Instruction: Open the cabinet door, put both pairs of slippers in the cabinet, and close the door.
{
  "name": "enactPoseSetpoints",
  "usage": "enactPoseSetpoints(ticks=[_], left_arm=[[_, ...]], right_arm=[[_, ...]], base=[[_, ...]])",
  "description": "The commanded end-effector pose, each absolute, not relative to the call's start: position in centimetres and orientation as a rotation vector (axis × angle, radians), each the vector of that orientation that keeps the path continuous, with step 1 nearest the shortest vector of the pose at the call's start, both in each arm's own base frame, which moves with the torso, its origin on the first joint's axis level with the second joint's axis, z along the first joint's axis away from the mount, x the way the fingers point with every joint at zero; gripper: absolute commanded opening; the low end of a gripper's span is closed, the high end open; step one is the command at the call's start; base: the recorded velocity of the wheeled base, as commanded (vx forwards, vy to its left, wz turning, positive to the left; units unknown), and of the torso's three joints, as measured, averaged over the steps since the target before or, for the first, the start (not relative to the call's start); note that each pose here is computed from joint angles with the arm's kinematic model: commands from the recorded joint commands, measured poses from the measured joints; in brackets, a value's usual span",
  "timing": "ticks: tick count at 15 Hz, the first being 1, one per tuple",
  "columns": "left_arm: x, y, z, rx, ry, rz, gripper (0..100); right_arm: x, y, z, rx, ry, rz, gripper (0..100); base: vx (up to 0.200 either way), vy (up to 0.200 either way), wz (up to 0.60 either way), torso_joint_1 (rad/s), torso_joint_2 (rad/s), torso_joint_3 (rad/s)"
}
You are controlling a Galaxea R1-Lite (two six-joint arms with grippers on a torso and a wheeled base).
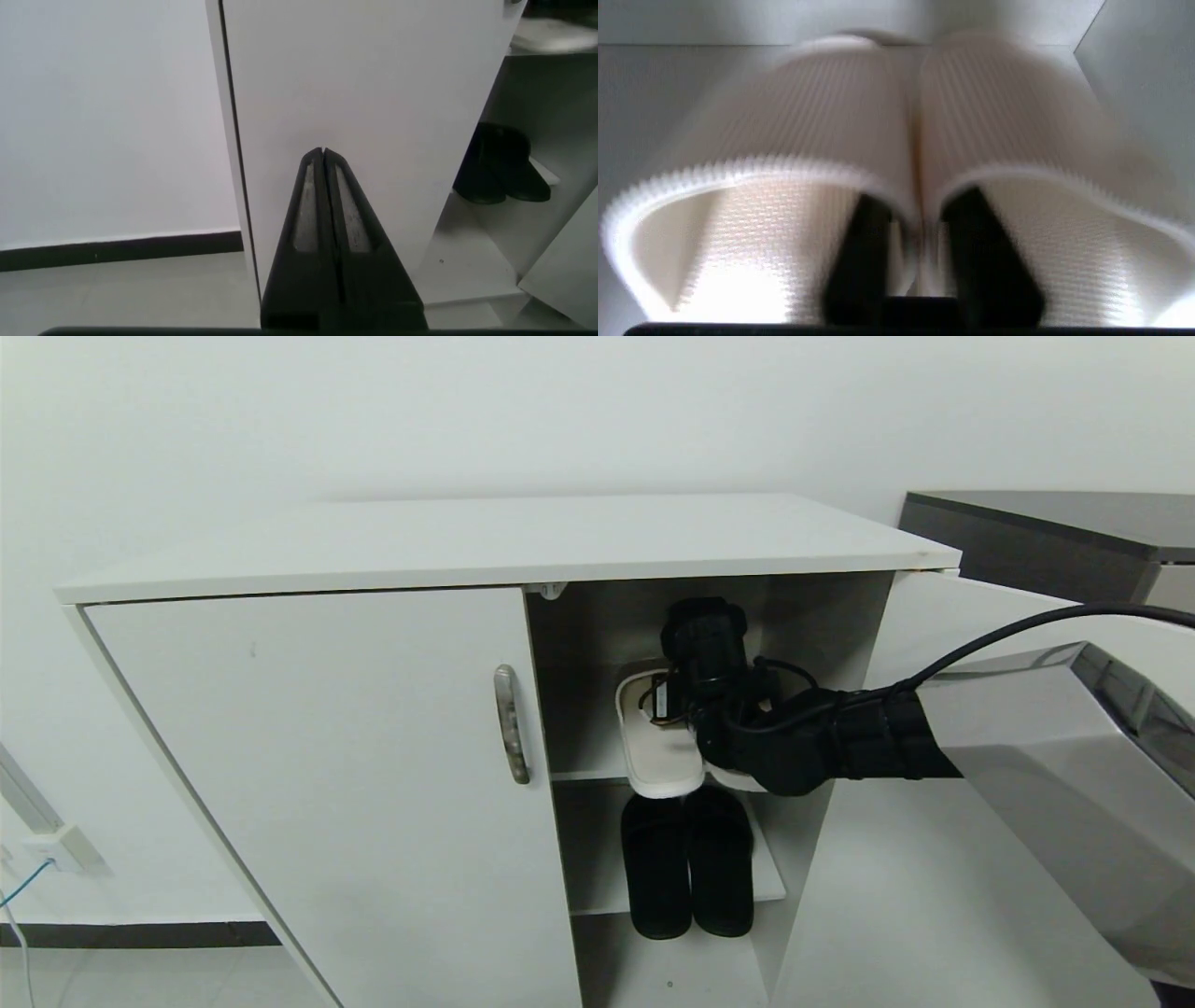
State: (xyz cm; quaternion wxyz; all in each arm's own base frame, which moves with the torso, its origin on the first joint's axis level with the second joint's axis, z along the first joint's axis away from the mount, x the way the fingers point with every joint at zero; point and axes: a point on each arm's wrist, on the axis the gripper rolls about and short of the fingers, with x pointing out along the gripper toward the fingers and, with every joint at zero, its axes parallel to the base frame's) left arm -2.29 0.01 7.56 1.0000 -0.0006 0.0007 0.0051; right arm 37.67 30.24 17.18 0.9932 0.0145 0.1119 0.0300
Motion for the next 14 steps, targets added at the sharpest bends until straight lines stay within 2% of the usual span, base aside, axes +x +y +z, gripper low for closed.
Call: enactPoseSetpoints(ticks=[1, 6, 14], left_arm=[[-2.3, 0.0, 7.6, -0.002, 0.002, 0.011, 0], [-2.3, 0.0, 7.6, -0.003, 0.002, 0.011, 0], [-2.3, 0.0, 7.6, -0.002, 0.002, 0.009, 0]], right_arm=[[37.6, 30.2, 17.1, 0.026, 0.228, 0.060, 100], [35.7, 29.7, 17.9, 0.015, 0.240, 0.070, 100], [26.2, 28.3, 19.7, -0.006, 0.241, 0.183, 100]], base=[[0.000, 0.000, 0.00, 0.000, 0.00, 0.000], [0.000, 0.000, 0.00, 0.000, 0.00, 0.000], [0.000, 0.000, 0.00, 0.000, 0.00, 0.000]])
